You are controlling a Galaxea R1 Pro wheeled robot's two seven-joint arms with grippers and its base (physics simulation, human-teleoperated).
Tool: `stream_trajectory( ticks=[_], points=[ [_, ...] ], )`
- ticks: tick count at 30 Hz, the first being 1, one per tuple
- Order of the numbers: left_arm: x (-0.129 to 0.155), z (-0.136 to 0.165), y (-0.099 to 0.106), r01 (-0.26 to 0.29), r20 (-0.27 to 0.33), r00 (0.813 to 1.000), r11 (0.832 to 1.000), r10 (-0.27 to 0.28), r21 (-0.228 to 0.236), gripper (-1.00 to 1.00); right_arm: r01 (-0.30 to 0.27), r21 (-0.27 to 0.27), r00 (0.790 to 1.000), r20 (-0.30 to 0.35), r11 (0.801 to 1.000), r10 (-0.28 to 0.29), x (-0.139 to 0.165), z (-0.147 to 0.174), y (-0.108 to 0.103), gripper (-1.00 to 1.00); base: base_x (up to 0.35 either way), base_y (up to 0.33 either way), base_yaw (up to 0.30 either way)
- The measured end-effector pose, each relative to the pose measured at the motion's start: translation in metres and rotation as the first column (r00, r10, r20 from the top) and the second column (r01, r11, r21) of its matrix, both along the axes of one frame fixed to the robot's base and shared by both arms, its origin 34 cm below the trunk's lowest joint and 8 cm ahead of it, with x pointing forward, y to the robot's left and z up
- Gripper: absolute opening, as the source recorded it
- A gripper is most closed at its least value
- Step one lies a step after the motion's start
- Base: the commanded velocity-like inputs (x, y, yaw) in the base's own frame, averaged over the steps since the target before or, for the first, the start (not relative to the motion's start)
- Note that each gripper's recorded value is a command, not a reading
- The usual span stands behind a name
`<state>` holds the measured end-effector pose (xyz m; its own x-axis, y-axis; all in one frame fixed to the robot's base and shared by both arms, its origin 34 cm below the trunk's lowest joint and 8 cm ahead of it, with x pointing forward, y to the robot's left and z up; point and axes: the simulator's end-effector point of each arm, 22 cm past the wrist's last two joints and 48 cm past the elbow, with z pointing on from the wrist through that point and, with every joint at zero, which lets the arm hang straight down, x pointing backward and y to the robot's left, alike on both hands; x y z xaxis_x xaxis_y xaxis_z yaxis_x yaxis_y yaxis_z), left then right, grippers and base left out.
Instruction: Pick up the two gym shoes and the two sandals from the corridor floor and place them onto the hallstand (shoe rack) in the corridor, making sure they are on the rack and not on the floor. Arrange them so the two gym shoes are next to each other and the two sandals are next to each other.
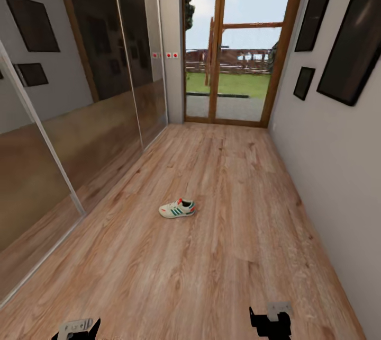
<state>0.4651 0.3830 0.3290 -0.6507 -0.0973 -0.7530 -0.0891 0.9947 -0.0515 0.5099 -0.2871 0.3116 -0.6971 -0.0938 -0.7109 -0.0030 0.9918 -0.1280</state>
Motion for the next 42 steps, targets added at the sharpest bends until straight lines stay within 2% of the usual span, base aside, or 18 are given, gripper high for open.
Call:
stream_trajectory(
  ticks=[23,42],
  points=[
    [-0.0001,0.0005,0.0023,-0.006,0.001,1.000,1.000,0.006,0.001,1.00,0.000,0.000,1.000,0.000,1.000,0.000,0.0001,0.0001,0.0003,1.00,0.107,-0.265,0.279],
    [0.0000,0.0006,0.0016,-0.006,0.002,1.000,1.000,0.006,0.000,1.00,-0.001,0.002,1.000,0.001,1.000,0.001,0.0005,0.0003,0.0015,1.00,0.247,-0.199,0.279]
  ],
)
